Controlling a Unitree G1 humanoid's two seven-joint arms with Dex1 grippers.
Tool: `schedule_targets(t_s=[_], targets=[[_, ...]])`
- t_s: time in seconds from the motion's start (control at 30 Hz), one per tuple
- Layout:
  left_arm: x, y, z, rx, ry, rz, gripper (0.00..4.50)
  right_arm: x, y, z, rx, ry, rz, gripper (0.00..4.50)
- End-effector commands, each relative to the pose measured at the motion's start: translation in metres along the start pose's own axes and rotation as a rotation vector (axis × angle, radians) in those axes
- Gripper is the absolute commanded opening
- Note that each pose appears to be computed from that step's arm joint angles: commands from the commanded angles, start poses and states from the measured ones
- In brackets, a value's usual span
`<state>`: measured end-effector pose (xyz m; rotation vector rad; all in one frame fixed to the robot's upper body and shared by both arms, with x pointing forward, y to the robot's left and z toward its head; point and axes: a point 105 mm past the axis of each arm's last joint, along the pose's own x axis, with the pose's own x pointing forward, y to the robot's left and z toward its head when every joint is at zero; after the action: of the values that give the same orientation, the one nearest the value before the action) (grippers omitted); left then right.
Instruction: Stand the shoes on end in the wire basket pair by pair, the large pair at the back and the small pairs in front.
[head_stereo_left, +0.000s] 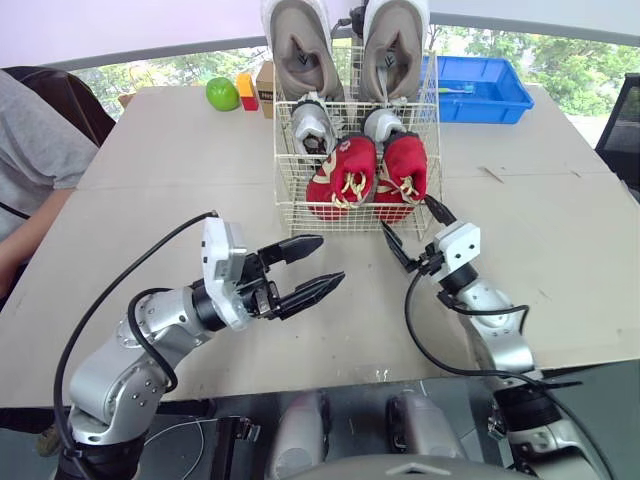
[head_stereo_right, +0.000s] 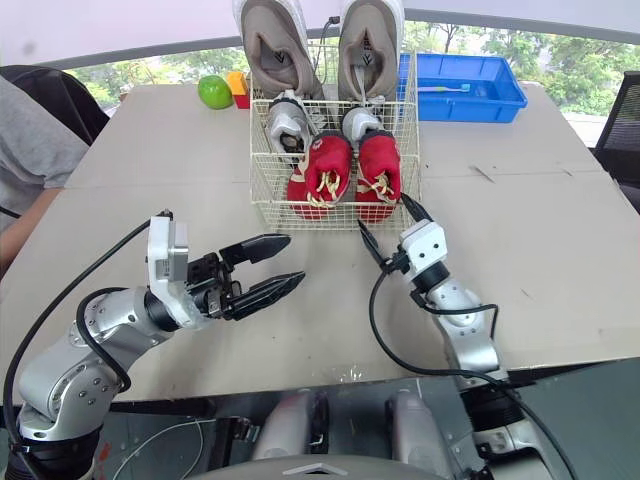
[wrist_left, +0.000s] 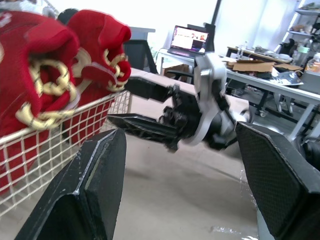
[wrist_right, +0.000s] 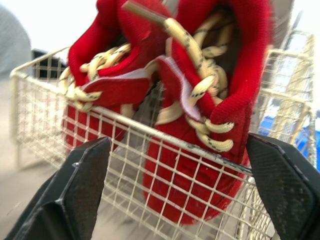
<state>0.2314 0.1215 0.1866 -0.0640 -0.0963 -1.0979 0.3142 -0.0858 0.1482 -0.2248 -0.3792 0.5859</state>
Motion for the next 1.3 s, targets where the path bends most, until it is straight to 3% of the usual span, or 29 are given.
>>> schedule_targets(t_s=[0.03, 0.17, 0.3, 0.43, 0.6, 0.7, 0.93, 1.2, 1.3], targets=[[0.004, 0.007, 0.01, 0.056, -0.043, 0.061, 3.75, -0.012, -0.002, 0.03, -0.027, -0.025, 0.088, 3.85], [0.015, 0.022, 0.02, 0.137, -0.08, 0.179, 3.75, -0.033, 0.005, 0.046, -0.039, 0.005, 0.238, 3.85], [0.03, 0.041, 0.03, 0.246, -0.087, 0.332, 3.75, -0.043, -0.009, 0.053, -0.076, 0.055, 0.258, 3.85], [0.043, 0.062, 0.042, 0.404, -0.078, 0.458, 3.75, -0.042, -0.015, 0.056, -0.061, 0.054, 0.244, 3.85], [0.054, 0.081, 0.034, 0.487, -0.058, 0.547, 3.75, -0.032, -0.008, 0.063, -0.055, 0.024, 0.271, 3.85], [0.051, 0.089, 0.03, 0.493, -0.063, 0.61, 3.75, -0.031, -0.004, 0.064, -0.07, 0.025, 0.291, 3.85], [0.005, 0.093, 0.034, 0.393, -0.11, 0.802, 3.75, -0.027, -0.003, 0.073, -0.049, 0.004, 0.325, 3.85], [-0.018, 0.098, 0.026, 0.255, -0.129, 0.952, 3.75, 0.004, -0.012, 0.114, -0.008, -0.05, 0.313, 3.85], [-0.023, 0.099, 0.025, 0.273, -0.123, 0.942, 3.75, 0.011, -0.009, 0.121, -0.019, -0.069, 0.335, 3.85]])
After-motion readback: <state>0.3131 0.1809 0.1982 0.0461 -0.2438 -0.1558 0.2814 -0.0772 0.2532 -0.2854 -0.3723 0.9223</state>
